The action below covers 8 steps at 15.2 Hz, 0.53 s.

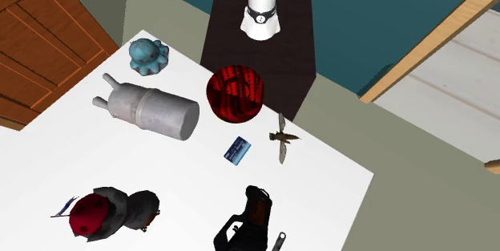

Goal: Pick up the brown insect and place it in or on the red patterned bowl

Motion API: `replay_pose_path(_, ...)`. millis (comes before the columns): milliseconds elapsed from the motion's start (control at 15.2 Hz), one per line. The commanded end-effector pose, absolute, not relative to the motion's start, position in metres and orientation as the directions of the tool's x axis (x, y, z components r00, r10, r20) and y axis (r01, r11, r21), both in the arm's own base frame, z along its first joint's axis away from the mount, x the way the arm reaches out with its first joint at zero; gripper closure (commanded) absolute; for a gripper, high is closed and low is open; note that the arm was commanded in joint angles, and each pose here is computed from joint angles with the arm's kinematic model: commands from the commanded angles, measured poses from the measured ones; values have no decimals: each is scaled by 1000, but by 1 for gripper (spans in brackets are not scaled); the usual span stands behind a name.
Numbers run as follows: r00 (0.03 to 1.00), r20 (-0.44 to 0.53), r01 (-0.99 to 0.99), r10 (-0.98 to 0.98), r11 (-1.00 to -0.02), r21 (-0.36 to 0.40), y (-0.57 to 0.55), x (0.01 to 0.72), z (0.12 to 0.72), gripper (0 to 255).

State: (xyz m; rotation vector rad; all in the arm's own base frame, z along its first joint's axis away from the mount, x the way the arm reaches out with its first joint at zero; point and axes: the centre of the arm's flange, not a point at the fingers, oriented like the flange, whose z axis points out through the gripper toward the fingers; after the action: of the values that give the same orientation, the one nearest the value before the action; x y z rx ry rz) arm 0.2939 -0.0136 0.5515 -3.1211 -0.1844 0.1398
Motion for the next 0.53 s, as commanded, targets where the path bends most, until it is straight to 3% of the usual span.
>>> replay_pose_path(0,989,-88,117,118,-993,-17,-14,294,551,0)
replay_pose_path(462,988,-125,93,91,-996,10,24,363,494,0)
